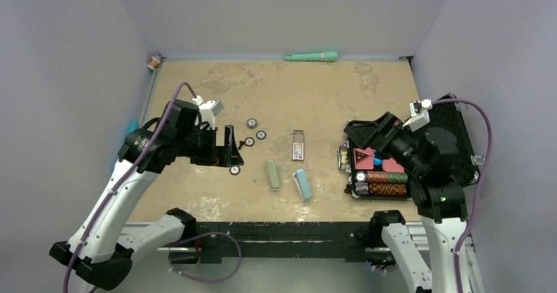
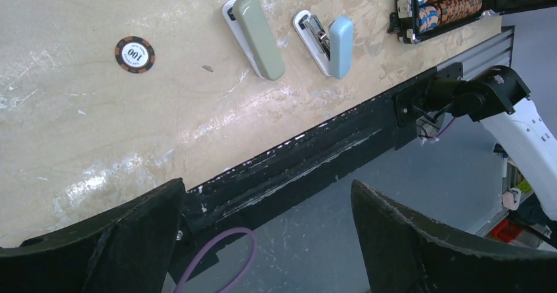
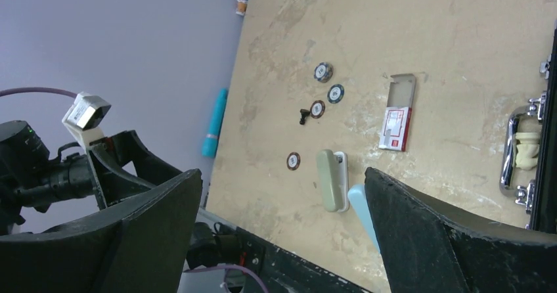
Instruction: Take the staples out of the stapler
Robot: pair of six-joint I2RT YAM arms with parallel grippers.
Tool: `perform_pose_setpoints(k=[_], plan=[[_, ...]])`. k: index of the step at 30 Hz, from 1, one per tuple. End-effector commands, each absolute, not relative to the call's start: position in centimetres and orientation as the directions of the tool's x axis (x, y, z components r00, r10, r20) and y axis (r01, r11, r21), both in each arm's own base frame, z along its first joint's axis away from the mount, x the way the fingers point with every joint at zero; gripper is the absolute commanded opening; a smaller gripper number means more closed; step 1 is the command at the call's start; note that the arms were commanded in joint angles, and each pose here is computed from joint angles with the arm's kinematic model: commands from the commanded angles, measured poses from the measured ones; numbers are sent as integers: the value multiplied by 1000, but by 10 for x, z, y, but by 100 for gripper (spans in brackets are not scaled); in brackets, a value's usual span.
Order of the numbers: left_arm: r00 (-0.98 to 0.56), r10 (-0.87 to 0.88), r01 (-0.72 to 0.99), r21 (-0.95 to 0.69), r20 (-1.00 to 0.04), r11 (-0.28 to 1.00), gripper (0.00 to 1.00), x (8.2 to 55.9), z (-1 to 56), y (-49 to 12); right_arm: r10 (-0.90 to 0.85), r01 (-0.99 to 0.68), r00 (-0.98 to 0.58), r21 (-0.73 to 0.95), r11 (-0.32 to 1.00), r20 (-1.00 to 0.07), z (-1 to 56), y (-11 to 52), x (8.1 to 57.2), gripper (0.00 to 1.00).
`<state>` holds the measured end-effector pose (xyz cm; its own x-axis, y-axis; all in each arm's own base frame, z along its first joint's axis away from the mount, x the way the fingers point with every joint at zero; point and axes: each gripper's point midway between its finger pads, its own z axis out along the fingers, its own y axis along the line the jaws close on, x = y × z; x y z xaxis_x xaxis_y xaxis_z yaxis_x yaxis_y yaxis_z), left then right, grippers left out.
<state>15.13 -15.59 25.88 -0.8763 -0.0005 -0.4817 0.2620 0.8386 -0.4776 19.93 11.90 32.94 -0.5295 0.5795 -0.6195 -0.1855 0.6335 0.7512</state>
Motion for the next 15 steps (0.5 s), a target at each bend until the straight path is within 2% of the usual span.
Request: perform_pose_setpoints(k=[1, 4, 7, 8, 12, 15], plan=[[-876, -12, 260, -492, -482, 831, 100, 155, 261, -162, 641, -107, -494, 773, 625, -587, 327, 109, 196, 99], [-867, -8, 255, -458, -498, 852, 100, 161, 259, -157, 641, -99, -505, 777, 622, -578, 319, 110, 203, 99], [-875, -12, 217, -415, -484, 884, 100, 169, 253, -151, 574, -192, -517, 739, 645, -635, 315, 119, 215, 99], [-883, -12, 203, -407, -468, 891, 100, 169, 250, -150, 562, -151, -536, 727, 670, -629, 305, 116, 228, 99], [-887, -31, 165, -378, -461, 911, 100, 179, 242, -147, 392, -7, -634, 512, 859, -666, 272, 113, 273, 99], [-892, -58, 117, -351, -449, 929, 100, 187, 238, -144, 299, -36, -654, 423, 905, -695, 283, 139, 296, 99]])
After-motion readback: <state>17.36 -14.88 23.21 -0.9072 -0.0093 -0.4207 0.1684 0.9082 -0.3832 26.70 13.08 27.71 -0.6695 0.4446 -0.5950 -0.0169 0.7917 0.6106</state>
